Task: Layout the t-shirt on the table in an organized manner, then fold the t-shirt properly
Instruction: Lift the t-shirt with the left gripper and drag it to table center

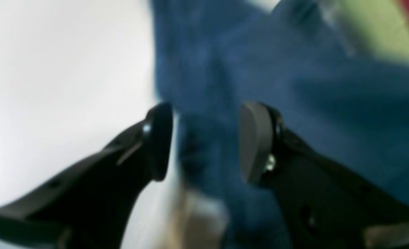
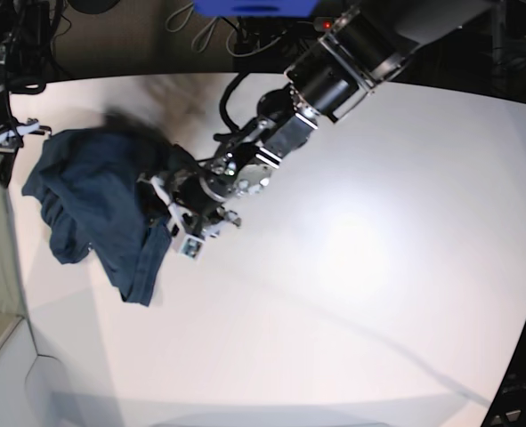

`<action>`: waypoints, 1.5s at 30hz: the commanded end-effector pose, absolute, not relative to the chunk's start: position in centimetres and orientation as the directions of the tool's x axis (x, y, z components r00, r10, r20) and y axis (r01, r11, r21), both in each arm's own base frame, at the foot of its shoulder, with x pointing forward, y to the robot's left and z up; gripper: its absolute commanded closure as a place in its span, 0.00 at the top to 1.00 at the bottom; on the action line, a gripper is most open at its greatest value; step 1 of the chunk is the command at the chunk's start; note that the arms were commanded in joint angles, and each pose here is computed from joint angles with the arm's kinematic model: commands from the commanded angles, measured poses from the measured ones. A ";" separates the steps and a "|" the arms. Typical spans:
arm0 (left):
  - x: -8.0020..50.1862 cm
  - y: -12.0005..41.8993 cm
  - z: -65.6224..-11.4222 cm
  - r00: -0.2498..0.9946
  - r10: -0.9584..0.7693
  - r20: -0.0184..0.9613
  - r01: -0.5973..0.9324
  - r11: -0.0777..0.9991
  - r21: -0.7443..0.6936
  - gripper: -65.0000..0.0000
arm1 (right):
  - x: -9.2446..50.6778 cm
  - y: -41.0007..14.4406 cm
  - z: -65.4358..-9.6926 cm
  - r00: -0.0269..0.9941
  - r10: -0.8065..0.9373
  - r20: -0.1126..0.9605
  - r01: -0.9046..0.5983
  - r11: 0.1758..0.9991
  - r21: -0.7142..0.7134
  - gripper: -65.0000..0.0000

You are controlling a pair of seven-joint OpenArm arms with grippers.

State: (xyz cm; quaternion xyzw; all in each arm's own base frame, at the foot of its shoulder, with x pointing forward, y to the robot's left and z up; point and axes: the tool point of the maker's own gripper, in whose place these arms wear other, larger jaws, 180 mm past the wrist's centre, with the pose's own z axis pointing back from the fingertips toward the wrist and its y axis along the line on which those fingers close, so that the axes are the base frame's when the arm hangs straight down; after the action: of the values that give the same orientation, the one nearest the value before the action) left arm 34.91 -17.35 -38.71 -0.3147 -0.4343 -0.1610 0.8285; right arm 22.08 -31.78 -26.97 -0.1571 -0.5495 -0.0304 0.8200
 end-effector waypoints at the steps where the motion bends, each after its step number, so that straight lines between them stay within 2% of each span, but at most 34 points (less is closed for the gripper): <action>1: 36.0 -18.5 -35.9 0.531 0.063 0.845 0.556 0.727 -0.403 0.47 | 22.5 -31.8 -25.6 0.352 0.154 0.923 0.216 0.946 -0.240 0.29; 4: 35.9 -18.9 -35.2 0.523 0.069 0.849 0.567 0.716 -0.407 0.47 | 22.5 -31.9 -25.7 0.355 0.153 0.922 0.216 0.946 -0.240 0.29; 14: 36.1 -16.7 -40.4 0.579 0.012 0.815 0.510 0.775 -0.373 0.47 | 22.8 -32.2 -25.2 0.352 0.178 0.919 0.205 0.943 -0.261 0.29; 21: 33.4 -19.3 -40.6 0.506 -0.083 0.859 0.629 0.717 -0.301 0.46 | 22.6 -32.2 -25.3 0.357 0.177 0.917 0.204 0.943 -0.262 0.29; 27: 33.6 -19.2 -40.7 0.497 -0.078 0.864 0.628 0.720 -0.296 0.46 | 22.6 -32.2 -25.4 0.360 0.178 0.916 0.204 0.943 -0.263 0.29; 29: 33.9 -19.1 -40.5 0.492 -0.082 0.867 0.630 0.721 -0.289 0.41 | 22.5 -32.2 -25.4 0.362 0.178 0.915 0.204 0.943 -0.264 0.29; 30: 34.0 -18.8 -41.0 0.497 -0.090 0.863 0.626 0.727 -0.284 0.34 | 22.5 -32.2 -25.5 0.363 0.178 0.915 0.203 0.943 -0.264 0.29; 32: 34.3 -17.8 -42.4 0.513 -0.117 0.850 0.610 0.747 -0.265 0.07 | 22.1 -32.2 -25.8 0.377 0.178 0.909 0.199 0.943 -0.267 0.29; 33: 34.7 -17.2 -42.9 0.519 -0.130 0.845 0.602 0.757 -0.253 0.00 | 21.9 -32.2 -25.9 0.381 0.178 0.907 0.197 0.943 -0.268 0.29; 34: 35.0 -16.7 -43.4 0.532 -0.131 0.836 0.588 0.768 -0.254 0.00 | 21.9 -32.2 -25.9 0.381 0.178 0.907 0.197 0.943 -0.268 0.29; 35: 35.3 -16.3 -43.8 0.550 -0.122 0.826 0.570 0.778 -0.264 0.04 | 21.9 -32.2 -25.9 0.382 0.178 0.907 0.198 0.943 -0.268 0.29; 37: 35.8 -15.9 -43.9 0.575 -0.093 0.813 0.539 0.790 -0.291 0.00 | 21.8 -32.2 -26.0 0.385 0.178 0.906 0.197 0.943 -0.269 0.29; 40: 36.3 -15.9 -43.5 0.584 -0.066 0.809 0.524 0.792 -0.313 0.01 | 21.8 -32.2 -26.0 0.385 0.178 0.906 0.197 0.943 -0.269 0.29; 45: 35.5 -19.3 -39.0 0.541 0.001 0.841 0.581 0.722 -0.375 0.01 | 22.1 -32.1 -26.0 0.380 0.176 0.908 0.195 0.944 -0.265 0.29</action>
State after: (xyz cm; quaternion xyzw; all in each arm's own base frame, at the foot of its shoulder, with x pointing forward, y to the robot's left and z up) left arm 34.53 -17.46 -41.87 -0.3027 -0.4185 -0.1796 0.8373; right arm 21.68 -32.10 -27.13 -0.1628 -0.5401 -0.0165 0.8256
